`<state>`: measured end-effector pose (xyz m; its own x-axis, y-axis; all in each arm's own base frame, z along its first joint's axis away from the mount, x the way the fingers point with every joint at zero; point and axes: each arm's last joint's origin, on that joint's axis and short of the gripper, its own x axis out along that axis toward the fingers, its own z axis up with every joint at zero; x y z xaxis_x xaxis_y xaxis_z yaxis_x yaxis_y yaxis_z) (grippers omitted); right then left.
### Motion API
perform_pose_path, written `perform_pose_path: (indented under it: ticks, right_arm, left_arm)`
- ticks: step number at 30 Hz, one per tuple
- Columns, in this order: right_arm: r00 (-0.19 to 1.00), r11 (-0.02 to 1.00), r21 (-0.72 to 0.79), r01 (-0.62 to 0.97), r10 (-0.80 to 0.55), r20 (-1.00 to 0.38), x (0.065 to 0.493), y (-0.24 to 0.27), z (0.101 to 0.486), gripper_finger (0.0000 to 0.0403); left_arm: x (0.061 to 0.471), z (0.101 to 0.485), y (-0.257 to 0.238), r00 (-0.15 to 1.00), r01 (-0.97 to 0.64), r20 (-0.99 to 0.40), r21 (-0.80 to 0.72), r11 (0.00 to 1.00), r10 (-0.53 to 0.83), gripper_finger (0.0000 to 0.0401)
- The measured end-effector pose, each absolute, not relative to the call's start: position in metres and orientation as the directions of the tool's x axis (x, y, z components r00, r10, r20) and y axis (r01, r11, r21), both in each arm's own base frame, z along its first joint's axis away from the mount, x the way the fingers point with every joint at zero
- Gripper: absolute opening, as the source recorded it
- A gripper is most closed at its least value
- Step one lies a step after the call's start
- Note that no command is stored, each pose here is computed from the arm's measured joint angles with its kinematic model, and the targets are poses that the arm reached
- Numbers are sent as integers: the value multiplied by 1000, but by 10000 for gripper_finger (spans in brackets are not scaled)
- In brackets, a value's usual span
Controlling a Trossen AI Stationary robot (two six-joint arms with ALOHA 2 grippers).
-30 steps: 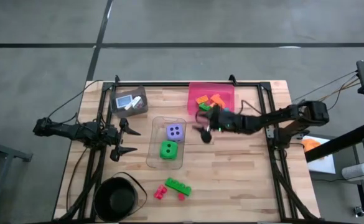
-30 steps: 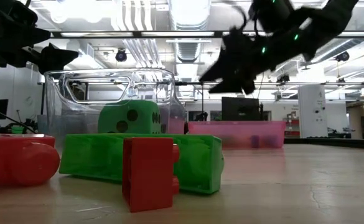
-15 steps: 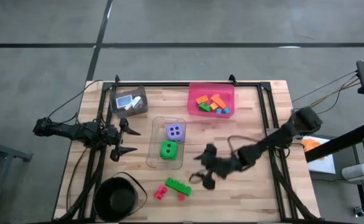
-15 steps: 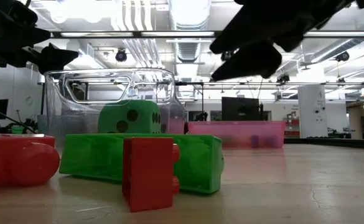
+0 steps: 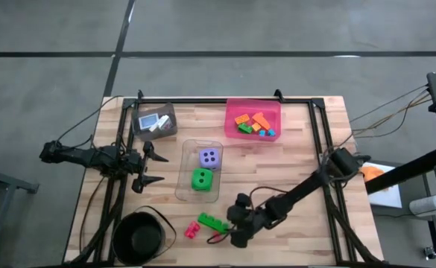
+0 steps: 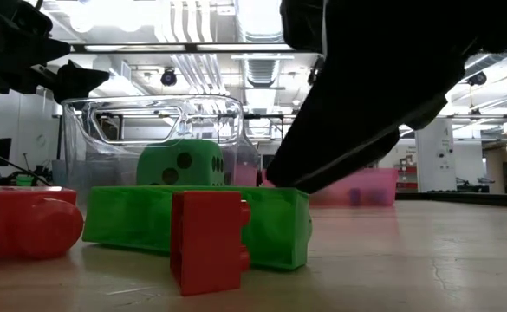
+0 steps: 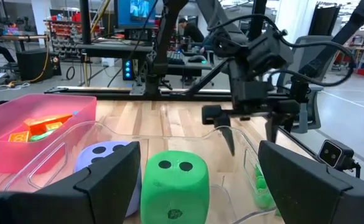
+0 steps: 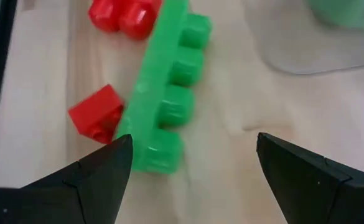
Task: Pick & Place Toys
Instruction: Put the green game piece into the pink bin
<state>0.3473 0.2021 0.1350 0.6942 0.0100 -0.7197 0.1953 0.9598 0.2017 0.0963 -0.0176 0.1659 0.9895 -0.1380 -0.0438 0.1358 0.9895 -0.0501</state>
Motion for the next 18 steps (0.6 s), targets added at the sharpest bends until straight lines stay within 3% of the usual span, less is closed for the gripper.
perform_pose_path:
  ticks: [18]
  right_arm:
    - [686,944,275,180,80,-723,346,215,148,341]
  left_arm:
    - [96,166,-18,989,136,-45,-50,989,-138,327]
